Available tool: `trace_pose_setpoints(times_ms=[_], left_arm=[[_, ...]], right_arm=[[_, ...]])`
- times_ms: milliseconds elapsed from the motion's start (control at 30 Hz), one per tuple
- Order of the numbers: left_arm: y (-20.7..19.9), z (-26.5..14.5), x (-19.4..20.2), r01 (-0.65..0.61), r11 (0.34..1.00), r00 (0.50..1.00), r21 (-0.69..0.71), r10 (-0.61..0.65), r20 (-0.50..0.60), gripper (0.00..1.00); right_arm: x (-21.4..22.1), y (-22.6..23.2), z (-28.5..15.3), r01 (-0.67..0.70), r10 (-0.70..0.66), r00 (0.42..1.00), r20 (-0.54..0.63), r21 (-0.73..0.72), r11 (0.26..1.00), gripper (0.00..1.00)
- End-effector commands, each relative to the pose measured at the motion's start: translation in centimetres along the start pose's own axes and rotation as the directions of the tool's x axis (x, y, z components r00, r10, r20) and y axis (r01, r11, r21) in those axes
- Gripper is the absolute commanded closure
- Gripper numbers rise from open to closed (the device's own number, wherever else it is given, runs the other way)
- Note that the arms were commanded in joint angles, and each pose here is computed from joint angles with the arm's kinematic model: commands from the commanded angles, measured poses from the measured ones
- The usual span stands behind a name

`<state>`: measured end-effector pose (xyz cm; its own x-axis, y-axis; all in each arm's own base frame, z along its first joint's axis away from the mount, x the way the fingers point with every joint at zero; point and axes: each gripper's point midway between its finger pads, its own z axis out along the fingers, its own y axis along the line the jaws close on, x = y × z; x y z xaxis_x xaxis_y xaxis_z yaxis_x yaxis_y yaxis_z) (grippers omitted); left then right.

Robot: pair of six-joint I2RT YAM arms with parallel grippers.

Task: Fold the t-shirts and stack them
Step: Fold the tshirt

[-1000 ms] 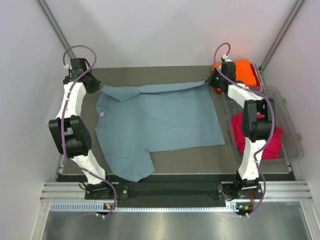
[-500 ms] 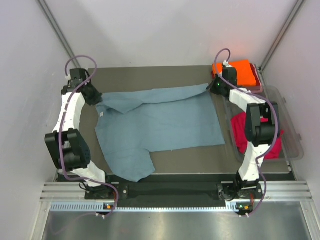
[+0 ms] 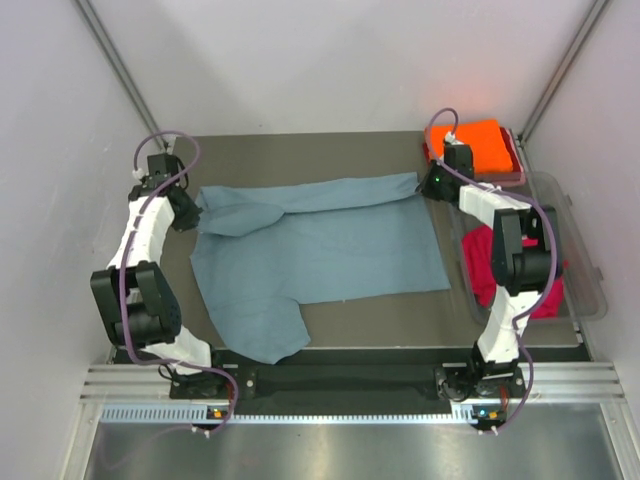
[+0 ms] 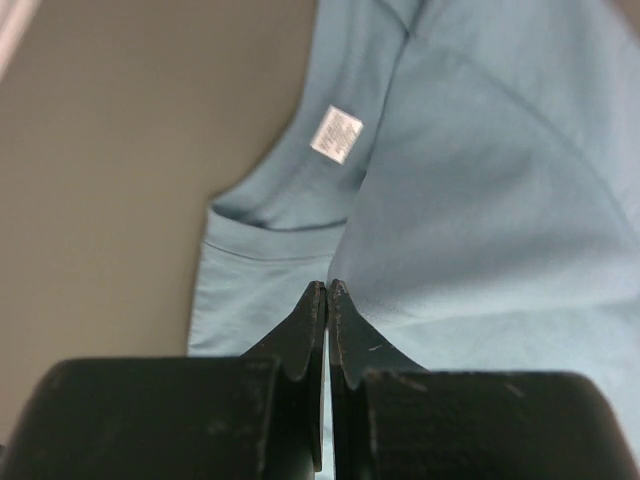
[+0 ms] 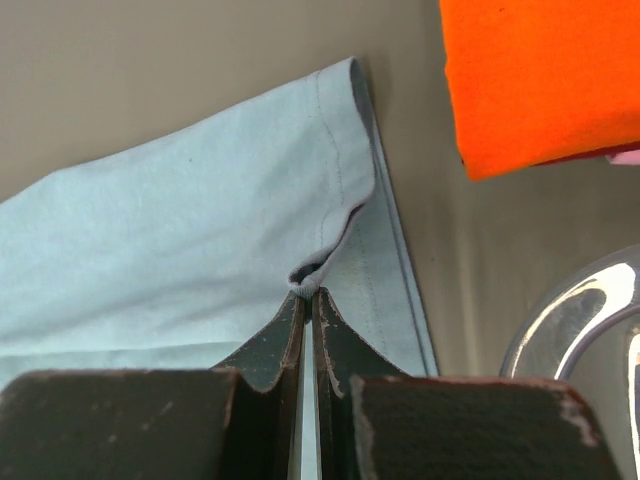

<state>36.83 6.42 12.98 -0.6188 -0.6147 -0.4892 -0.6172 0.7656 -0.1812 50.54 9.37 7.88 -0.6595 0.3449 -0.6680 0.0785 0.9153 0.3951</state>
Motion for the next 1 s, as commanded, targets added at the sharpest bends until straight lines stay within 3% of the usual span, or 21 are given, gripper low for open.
trace_pose_setpoints(times_ms=[0, 533, 700, 800, 967], left_arm=[[0.4, -3.3, -4.6, -0.003, 0.999, 0.983, -0.032, 0.009, 0.186, 1.0], [0.9, 0.6, 3.9, 0.002, 1.0, 0.997, 0.031, 0.001, -0.077, 1.0], [0.0, 0.4, 3.1, 0.007, 0.998, 0.997, 0.058, -0.003, -0.074, 0.68], [-0.8, -0.4, -0.3, -0.007, 0.999, 1.0, 0.054, 0.006, 0.019, 0.57], [-3.6, 1.2, -5.0, -0.01, 0.992, 0.991, 0.125, -0.007, 0.133, 0.5]], right_arm=[[-4.1, 0.7, -2.3, 0.03, -0.03, 0.994, 0.107, 0.001, 1.0, 1.0], [-2.5, 0.1, -2.1, 0.064, -0.065, 0.996, 0.053, 0.022, 0.998, 1.0], [-3.4, 1.4, -3.1, 0.067, -0.067, 0.997, 0.048, 0.005, 0.998, 0.89], [-4.0, 2.4, -4.1, 0.067, -0.066, 0.996, 0.055, -0.009, 0.998, 0.81], [-5.1, 3.7, -5.3, 0.057, -0.055, 0.996, 0.066, -0.021, 0.998, 0.74]])
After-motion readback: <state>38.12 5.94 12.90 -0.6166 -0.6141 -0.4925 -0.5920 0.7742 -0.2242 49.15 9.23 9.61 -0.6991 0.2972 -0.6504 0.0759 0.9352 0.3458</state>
